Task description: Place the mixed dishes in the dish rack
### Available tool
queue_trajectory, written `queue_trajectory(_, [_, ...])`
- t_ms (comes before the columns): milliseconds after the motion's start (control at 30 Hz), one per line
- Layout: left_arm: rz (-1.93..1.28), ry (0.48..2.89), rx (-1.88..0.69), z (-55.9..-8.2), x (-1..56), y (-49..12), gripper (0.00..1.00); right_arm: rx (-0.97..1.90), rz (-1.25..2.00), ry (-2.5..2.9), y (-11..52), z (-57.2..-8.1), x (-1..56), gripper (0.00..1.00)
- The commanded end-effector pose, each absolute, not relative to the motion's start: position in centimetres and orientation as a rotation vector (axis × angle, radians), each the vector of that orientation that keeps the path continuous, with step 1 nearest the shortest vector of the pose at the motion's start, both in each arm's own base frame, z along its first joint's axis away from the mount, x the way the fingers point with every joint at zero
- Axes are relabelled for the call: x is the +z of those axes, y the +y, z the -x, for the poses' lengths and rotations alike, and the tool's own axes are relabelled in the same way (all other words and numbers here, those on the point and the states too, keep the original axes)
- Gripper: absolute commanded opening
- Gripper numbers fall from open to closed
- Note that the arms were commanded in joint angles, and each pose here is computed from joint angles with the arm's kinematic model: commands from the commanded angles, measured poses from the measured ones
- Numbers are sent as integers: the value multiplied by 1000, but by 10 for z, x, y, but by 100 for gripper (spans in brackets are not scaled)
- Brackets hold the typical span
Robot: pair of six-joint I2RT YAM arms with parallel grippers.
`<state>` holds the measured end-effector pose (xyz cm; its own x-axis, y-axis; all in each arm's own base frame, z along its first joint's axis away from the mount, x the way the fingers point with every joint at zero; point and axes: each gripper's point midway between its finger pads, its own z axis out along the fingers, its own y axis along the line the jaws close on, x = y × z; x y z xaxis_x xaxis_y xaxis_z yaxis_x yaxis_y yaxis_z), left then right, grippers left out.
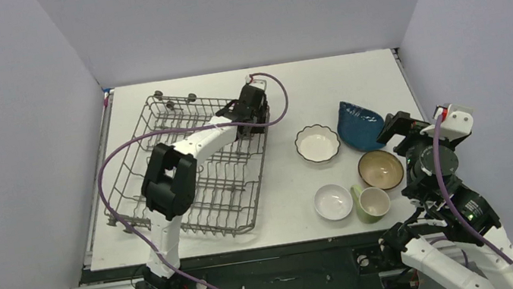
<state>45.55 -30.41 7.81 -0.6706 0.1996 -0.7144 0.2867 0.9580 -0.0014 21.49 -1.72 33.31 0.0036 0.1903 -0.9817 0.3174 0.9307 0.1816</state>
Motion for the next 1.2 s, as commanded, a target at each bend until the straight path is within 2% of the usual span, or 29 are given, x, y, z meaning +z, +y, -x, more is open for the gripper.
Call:
queue_trajectory(0, [-317, 2285, -193, -470, 90, -312, 35, -85, -397, 1575, -12, -219, 338, 94])
queue_trajectory(167, [-309, 2301, -222, -472, 84, -311, 27, -84, -397, 1575, -12, -219, 338, 94])
queue_trajectory(300, [-302, 2294, -248, -470, 85, -310, 12, -83, -399, 1574, -12, -219, 337, 94])
queue_trajectory(367, [-294, 2266, -299, -469, 100, -311, 1, -81, -398, 1574, -11, -219, 337, 94])
queue_trajectory(400, [-294, 2261, -339, -468, 104, -313, 0, -80, -397, 1575, -11, -219, 337, 94])
queue_trajectory(633, [-207, 2141, -814, -454, 164, -306, 0, -80, -374, 1593, -6, -223, 335, 94])
queue_trajectory(933, [-39, 1779, -1489, -427, 243, -269, 0, -39, -314, 1638, 11, -234, 331, 92])
queue_trajectory(1167, [83, 1631, -1861, -422, 253, -266, 0, 17, -233, 1702, 35, -247, 325, 87])
